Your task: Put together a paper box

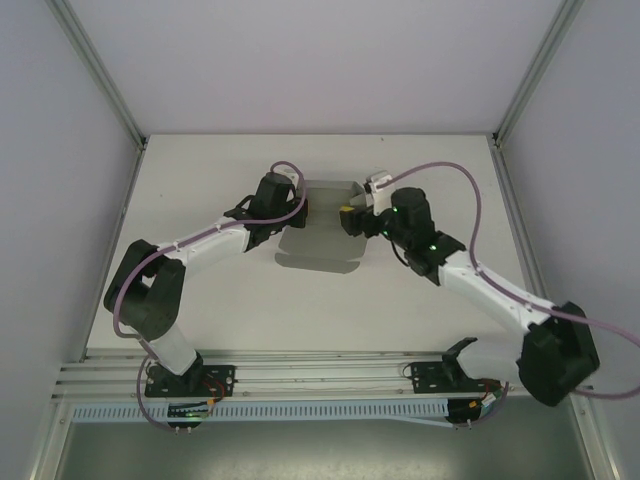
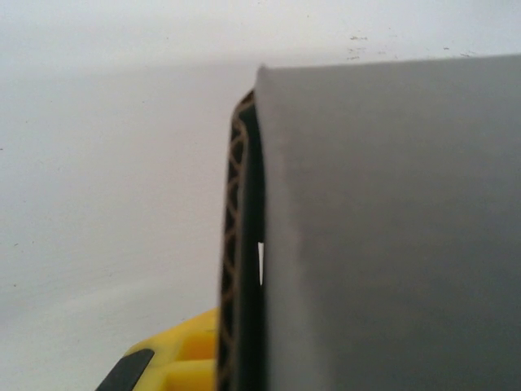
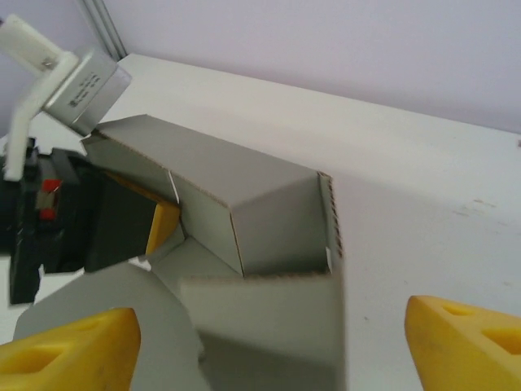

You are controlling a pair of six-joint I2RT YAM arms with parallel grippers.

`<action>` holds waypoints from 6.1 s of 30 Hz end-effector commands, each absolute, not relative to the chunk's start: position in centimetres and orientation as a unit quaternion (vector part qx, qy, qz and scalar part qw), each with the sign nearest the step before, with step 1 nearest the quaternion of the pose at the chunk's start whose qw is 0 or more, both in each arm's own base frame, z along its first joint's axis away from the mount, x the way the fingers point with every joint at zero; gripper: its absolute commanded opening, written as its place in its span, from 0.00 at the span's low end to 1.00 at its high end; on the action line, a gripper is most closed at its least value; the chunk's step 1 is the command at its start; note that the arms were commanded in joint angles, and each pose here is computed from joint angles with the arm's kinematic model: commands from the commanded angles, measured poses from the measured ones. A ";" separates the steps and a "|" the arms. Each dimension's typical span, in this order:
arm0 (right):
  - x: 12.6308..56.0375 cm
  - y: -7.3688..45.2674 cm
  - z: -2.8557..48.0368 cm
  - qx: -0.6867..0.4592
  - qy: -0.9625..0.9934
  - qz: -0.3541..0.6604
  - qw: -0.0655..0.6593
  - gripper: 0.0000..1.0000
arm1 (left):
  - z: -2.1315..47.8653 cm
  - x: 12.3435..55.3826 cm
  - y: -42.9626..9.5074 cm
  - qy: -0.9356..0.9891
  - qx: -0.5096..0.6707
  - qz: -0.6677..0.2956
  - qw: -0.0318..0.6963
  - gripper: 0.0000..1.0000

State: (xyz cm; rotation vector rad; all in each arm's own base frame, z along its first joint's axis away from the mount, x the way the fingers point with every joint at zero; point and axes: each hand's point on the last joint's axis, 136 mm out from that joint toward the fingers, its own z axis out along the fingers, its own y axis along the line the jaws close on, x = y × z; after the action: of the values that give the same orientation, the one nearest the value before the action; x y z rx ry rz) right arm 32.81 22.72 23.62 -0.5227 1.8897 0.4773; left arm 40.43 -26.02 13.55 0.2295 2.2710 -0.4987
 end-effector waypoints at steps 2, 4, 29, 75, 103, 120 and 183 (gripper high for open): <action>31.0 19.2 26.5 -0.176 0.779 0.215 0.562 0.87 | 14.6 40.6 -25.7 0.890 0.092 -0.196 0.402 0.00; 31.1 17.0 26.7 -0.136 0.786 0.231 0.558 0.81 | 14.7 40.6 -25.8 0.889 0.093 -0.198 0.402 0.00; 35.1 24.2 20.1 -0.264 0.801 0.363 0.395 0.52 | 14.4 40.8 -26.4 0.889 0.108 -0.199 0.397 0.00; 41.9 11.0 16.7 0.205 0.838 -0.196 0.466 0.00 | 15.4 40.7 -25.1 0.892 0.070 -0.185 0.406 0.00; 43.8 13.5 16.2 0.053 0.874 -0.172 0.452 0.00 | 16.3 40.4 -24.2 0.892 0.064 -0.168 0.415 0.00; 39.4 22.0 16.2 -0.206 0.867 0.064 0.449 0.54 | 16.0 40.5 -25.2 0.891 0.077 -0.187 0.407 0.00; 43.3 14.9 15.6 0.018 0.897 -0.117 0.425 0.00 | 17.0 40.9 -27.3 0.904 0.115 -0.189 0.366 0.00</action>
State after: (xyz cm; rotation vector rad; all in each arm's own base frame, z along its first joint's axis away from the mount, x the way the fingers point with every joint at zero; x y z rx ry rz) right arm 42.08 20.85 15.93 -0.1973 2.2661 0.0939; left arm 40.43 -27.55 14.58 0.3709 2.3696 -0.4647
